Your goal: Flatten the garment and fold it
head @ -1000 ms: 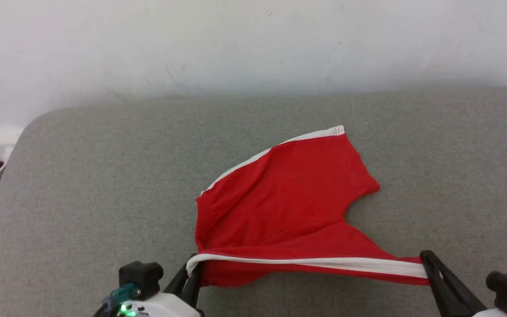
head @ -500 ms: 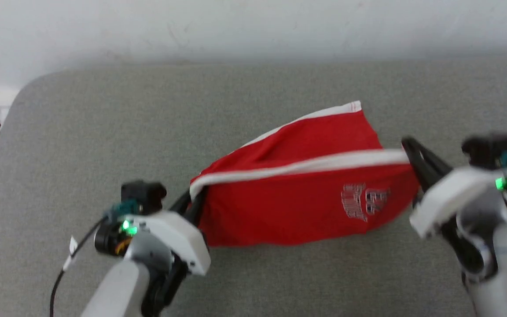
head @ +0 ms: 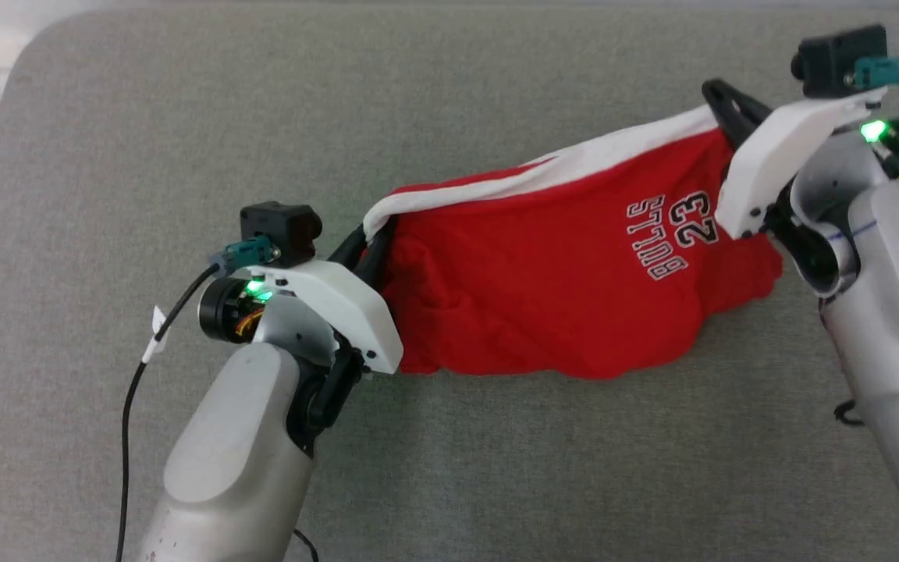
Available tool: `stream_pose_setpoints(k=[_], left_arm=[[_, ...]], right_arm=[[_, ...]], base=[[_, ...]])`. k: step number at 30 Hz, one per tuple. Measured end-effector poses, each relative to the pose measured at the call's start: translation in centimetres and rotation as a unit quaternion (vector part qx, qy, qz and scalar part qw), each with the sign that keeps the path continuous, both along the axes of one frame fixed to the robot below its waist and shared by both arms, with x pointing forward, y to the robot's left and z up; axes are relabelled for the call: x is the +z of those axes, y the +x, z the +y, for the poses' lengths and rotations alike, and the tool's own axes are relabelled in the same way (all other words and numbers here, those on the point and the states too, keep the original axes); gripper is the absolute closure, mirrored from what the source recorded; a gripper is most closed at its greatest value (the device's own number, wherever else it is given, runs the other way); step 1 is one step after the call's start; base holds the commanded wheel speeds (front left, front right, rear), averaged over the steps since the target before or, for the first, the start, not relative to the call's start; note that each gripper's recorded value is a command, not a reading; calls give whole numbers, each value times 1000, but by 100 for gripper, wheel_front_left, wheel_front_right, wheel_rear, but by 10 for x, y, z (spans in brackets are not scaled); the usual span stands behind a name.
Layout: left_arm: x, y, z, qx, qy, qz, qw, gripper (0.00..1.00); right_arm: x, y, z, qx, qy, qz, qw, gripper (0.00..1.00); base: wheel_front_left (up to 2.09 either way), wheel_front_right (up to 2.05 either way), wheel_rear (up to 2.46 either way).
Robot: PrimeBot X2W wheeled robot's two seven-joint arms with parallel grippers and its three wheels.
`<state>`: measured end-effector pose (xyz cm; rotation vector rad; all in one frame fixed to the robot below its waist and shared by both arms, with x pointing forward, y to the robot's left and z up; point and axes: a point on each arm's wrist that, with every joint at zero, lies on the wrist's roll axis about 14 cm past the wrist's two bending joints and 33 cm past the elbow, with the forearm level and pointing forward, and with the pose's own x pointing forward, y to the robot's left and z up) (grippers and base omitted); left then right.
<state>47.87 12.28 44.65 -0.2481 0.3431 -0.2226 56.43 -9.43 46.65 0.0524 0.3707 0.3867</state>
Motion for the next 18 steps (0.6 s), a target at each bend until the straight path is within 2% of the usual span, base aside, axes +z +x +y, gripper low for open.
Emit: stream_pose_setpoints(k=[6,7,8,9,10,11,12,18], left_arm=[[-35,0,9,11,4,42,999,100],[-39,0,8,8,1,49,999,100],[-43,-2,6,4,-2,54,999,92],[-46,-3,3,0,-3,58,998,76],[-48,-4,1,-3,-4,61,998,58],[-48,-5,0,-3,-7,62,998,21],[-47,-5,-2,-4,-7,59,998,0],[-30,-10,-2,14,-24,28,999,0]], right_arm=[[-34,19,13,11,-15,21,1000,100],[-44,17,15,13,-19,32,999,84],[-53,14,17,17,-24,40,999,60],[-61,11,18,18,-26,47,998,4],[-66,8,20,19,-26,51,998,0],[-69,5,21,21,-29,51,998,0],[-70,3,22,22,-30,48,998,0],[-37,-1,25,21,-8,-40,999,0]], base=[[0,0,0],[0,0,0],[0,0,0],[0,0,0],[0,0,0],[0,0,0],[0,0,0],[0,0,0]])
